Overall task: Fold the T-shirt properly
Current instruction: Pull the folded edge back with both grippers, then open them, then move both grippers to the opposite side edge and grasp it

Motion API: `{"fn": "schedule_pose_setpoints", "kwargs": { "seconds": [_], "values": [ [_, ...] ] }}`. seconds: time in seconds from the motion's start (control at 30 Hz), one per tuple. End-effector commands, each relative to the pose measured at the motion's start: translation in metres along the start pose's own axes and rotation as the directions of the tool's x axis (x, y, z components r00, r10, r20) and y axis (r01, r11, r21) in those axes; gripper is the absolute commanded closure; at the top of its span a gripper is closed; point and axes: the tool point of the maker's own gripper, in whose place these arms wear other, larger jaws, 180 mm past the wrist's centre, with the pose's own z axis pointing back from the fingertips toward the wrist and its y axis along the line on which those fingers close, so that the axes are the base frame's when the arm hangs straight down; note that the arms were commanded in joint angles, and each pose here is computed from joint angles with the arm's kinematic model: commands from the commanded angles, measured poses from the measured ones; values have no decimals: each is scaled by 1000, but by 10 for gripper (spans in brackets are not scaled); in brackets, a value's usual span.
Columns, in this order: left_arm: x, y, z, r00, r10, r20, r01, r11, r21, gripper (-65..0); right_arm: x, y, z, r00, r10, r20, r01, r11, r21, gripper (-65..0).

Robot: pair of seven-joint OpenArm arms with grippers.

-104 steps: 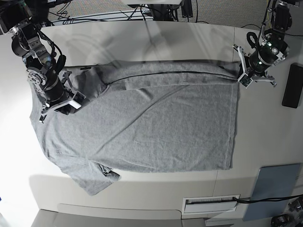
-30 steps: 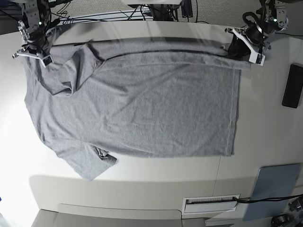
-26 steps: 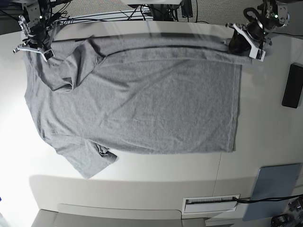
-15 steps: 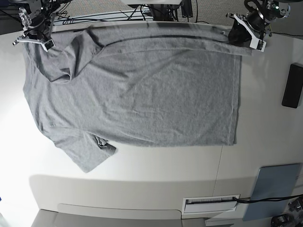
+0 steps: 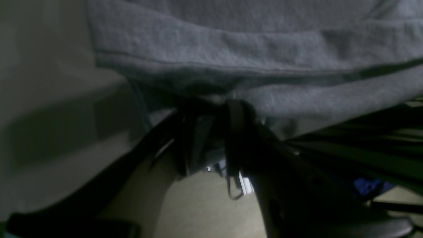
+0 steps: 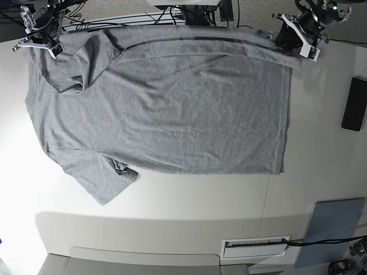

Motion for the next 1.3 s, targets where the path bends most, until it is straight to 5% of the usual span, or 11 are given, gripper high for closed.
{"fn": "schedule_pose_setpoints", "kwargs": {
  "seconds": [0.0, 0.23, 0.53, 0.67, 0.7, 0.87, 1.07, 1.27],
  "values": [
    [-39, 1, 6, 984, -35, -176, 39, 999, 20, -152, 10, -13, 6, 999, 12, 34, -11, 999, -35, 0],
    [9, -15, 12, 987, -148, -69, 149, 989, 9, -152, 38, -24, 19, 993, 13, 119, -4, 998, -70, 0],
    [70, 21, 28, 962, -273, 0, 268, 945, 185, -153, 78, -55, 19, 973, -20, 232, 55, 988, -144, 0],
    [104, 30, 27, 946, -317, 60, 297, 929, 219, -221, 109, -80, 23, 946, -35, 321, 102, 976, -195, -6],
    [114, 31, 27, 943, -323, 82, 298, 927, 229, -246, 116, -86, 24, 940, -36, 338, 110, 973, -202, -50],
    [166, 42, 26, 933, -289, 216, 226, 935, 274, -295, 155, -99, 33, 870, -118, 478, 202, 971, -129, -279],
    [215, 65, 7, 924, -193, 330, 111, 961, 251, -295, 188, -119, 42, 793, -266, 547, 329, 944, -18, -292],
    [251, 86, -40, 938, -129, 320, 59, 974, 220, -295, 210, -134, 53, 734, -314, 602, 375, 926, 26, -292]
  ]
}}
